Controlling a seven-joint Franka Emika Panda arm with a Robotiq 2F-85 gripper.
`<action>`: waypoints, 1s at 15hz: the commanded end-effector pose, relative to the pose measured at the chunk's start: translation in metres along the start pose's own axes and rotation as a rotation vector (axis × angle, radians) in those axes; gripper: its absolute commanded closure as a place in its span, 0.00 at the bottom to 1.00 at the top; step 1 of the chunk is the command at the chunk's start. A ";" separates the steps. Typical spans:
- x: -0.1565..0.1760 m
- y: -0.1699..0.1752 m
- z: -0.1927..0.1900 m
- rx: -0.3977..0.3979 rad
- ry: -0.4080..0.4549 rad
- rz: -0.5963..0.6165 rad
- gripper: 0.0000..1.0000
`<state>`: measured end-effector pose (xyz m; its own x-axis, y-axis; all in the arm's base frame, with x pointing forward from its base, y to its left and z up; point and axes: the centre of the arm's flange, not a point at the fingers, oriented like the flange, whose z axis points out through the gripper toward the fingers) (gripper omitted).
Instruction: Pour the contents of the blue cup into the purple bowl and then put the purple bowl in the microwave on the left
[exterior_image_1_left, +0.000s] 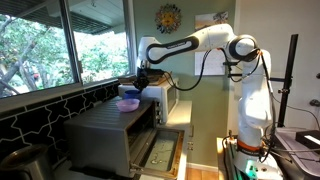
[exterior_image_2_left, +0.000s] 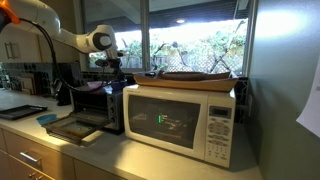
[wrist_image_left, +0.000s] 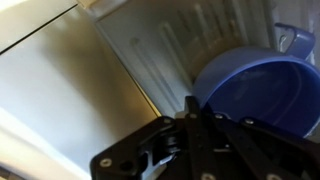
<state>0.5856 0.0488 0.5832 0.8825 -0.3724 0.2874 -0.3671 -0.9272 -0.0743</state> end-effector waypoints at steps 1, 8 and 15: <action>0.006 -0.005 -0.017 -0.057 -0.012 -0.095 0.99; -0.004 -0.032 -0.070 -0.207 -0.089 -0.392 0.99; -0.026 -0.051 -0.082 -0.239 -0.089 -0.494 0.96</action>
<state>0.5575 0.1095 0.6579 0.9843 0.0930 0.1503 0.0495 -0.9613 0.2710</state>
